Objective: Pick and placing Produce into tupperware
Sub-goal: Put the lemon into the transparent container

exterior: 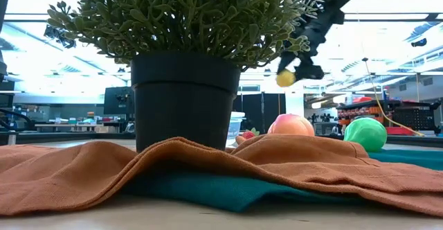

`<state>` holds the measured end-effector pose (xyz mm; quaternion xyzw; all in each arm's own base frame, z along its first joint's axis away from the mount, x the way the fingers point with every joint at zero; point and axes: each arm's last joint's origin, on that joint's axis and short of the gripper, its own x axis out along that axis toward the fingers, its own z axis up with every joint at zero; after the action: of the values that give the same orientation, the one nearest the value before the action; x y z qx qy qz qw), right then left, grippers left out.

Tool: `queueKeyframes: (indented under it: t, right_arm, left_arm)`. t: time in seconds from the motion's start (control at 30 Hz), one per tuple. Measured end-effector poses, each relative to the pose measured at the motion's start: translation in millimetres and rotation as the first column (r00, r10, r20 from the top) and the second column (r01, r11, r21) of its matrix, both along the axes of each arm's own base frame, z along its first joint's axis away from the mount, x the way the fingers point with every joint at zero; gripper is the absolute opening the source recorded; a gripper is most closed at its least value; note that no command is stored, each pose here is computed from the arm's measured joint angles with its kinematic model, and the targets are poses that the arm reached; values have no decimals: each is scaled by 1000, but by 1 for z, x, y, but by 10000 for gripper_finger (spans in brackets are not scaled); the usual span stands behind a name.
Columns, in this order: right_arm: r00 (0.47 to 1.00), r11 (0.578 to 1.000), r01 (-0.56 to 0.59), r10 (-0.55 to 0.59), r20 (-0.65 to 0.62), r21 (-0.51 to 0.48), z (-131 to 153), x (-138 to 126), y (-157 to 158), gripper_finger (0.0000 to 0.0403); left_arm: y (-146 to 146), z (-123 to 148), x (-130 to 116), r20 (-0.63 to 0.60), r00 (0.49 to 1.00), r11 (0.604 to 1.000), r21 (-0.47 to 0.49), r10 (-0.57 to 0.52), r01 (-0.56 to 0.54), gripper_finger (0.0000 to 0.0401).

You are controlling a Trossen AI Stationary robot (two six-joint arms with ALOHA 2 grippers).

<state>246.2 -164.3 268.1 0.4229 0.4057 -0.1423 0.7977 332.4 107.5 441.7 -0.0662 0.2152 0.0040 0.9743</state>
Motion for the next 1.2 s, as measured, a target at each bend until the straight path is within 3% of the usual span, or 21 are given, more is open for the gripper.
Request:
queueKeyframes:
  t: [0.3, 0.67, 0.8, 0.97, 1.2]
  right_arm:
    - [973, 998, -49, 59, 222, -50, 1, 44, -5, 157]
    - [892, 951, -138, 240, 383, -276, 1, 80, 4, 157]
    - [868, 905, -151, 315, 385, -398, 0, 91, 10, 157]
    - [882, 854, -149, 343, 323, -498, -11, 100, 14, 157]
    - [895, 843, -183, 356, 269, -506, -35, 112, 13, 157]
  left_arm:
    - [1, 27, -30, 95, 995, 999, 36, 32, -35, 173]
    - [2, 49, -61, 164, 984, 995, 54, 74, -84, 172]
    - [2, 52, -65, 172, 982, 994, 57, 80, -91, 175]
    - [2, 50, -65, 160, 984, 994, 53, 82, -91, 176]
    - [1, 49, -65, 150, 986, 995, 49, 78, -86, 172]
